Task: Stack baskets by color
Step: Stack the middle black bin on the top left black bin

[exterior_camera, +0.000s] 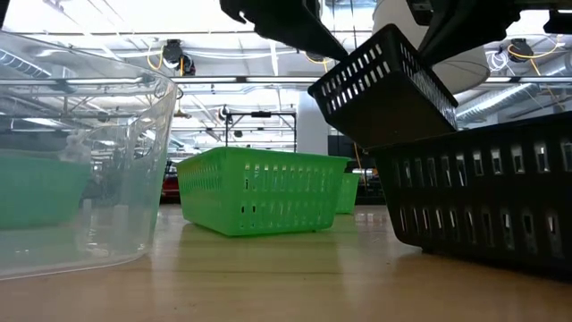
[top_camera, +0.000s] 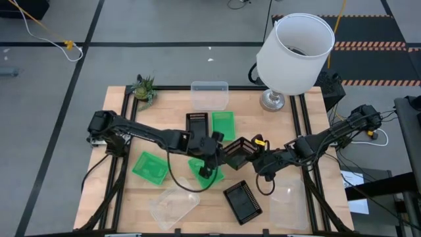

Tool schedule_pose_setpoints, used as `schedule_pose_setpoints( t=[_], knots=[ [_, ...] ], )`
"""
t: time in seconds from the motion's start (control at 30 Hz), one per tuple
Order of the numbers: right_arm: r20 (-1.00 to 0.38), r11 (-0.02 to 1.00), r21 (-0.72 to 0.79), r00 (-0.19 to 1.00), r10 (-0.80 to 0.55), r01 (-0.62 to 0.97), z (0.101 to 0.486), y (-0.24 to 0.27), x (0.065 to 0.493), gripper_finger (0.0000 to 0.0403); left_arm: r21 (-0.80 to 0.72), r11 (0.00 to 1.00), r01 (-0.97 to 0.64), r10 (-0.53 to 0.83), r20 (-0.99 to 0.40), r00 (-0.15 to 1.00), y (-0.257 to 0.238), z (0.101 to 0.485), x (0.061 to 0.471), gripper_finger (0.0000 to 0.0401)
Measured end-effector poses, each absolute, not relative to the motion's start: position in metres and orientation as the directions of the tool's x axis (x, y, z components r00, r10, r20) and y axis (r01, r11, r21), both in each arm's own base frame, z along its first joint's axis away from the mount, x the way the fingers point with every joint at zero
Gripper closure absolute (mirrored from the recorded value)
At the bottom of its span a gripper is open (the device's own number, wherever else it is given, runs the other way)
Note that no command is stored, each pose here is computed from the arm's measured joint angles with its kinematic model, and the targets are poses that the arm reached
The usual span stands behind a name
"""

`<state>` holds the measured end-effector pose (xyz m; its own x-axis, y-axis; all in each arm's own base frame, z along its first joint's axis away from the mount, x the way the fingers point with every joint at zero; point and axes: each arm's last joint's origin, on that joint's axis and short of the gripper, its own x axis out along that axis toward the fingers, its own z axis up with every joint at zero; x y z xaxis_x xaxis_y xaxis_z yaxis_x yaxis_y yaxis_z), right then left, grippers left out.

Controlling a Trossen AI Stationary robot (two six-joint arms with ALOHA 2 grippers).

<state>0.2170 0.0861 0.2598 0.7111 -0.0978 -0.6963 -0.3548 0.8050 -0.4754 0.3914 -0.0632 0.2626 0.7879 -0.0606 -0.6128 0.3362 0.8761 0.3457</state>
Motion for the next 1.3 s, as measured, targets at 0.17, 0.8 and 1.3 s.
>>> schedule_pose_setpoints(
  t=[0.17, 0.8, 1.3],
  knots=[
    [-0.695, 0.795, -0.485, 0.712, -0.097, -0.365, 0.2599, 0.0861, 0.2171, 0.0403, 0.312, 0.886, 0.344, -0.085, -0.619, 0.781, -0.0557, 0.2609, 0.392, 0.024],
    [-0.67, 0.767, -0.518, 0.737, -0.089, -0.379, 0.2624, 0.0872, 0.2196, 0.0403, 0.316, 0.854, 0.414, -0.143, -0.623, 0.769, -0.0531, 0.2544, 0.3909, 0.0336],
    [-0.592, 0.795, -0.538, 0.797, -0.119, -0.281, 0.2689, 0.0917, 0.2233, 0.031, 0.351, 0.836, 0.422, -0.122, -0.63, 0.767, -0.0551, 0.2568, 0.3876, 0.0389]
  ],
)
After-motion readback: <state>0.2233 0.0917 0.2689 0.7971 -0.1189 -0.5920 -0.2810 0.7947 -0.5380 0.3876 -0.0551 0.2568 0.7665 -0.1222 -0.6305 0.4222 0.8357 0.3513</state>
